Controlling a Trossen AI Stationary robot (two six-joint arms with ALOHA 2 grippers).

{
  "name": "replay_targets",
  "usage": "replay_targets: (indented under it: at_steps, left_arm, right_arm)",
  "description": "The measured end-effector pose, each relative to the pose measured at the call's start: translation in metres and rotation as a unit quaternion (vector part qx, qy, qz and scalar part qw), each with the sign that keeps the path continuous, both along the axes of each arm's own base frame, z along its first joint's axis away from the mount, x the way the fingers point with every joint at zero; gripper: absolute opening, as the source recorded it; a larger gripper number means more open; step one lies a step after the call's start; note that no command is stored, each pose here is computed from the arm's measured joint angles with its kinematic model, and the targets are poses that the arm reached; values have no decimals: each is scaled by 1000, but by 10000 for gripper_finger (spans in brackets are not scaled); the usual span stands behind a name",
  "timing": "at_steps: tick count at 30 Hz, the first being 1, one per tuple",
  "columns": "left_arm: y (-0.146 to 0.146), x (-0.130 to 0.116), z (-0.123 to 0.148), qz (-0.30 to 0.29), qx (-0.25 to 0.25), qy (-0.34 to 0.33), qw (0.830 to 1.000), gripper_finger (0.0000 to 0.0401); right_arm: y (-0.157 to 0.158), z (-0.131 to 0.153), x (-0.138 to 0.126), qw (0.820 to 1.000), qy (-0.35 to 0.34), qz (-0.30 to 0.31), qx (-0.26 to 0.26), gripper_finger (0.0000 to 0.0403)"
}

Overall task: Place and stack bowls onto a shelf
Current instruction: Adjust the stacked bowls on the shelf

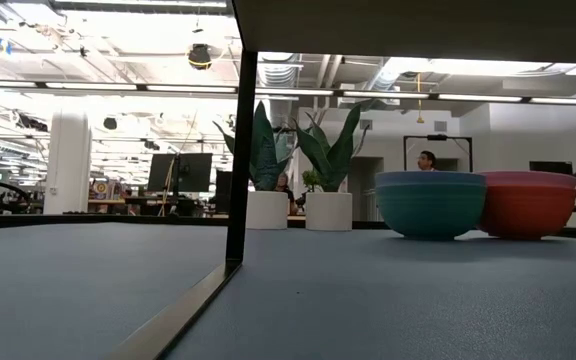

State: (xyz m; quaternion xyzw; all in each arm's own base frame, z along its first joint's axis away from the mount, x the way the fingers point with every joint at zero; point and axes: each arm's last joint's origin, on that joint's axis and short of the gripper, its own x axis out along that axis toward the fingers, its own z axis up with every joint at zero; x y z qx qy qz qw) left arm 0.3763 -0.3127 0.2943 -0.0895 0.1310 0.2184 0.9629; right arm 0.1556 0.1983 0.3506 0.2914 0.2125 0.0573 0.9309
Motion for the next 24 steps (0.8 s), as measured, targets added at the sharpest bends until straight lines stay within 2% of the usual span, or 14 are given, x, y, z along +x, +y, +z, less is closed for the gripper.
replay_targets:
  at_steps: [8,17,24]
  left_arm:
    - [1,0,0,4,0,-4,1000,0]
    - [0,1,0,3,-4,-5,1000,0]
    - [0,1,0,2,-7,-5,1000,0]
  right_arm:
    - [23,-5,17,997,-55,34,-42,90]
    - [38,-24,32,997,-38,30,-54,90]
    - [37,-26,32,998,-27,32,-50,90]
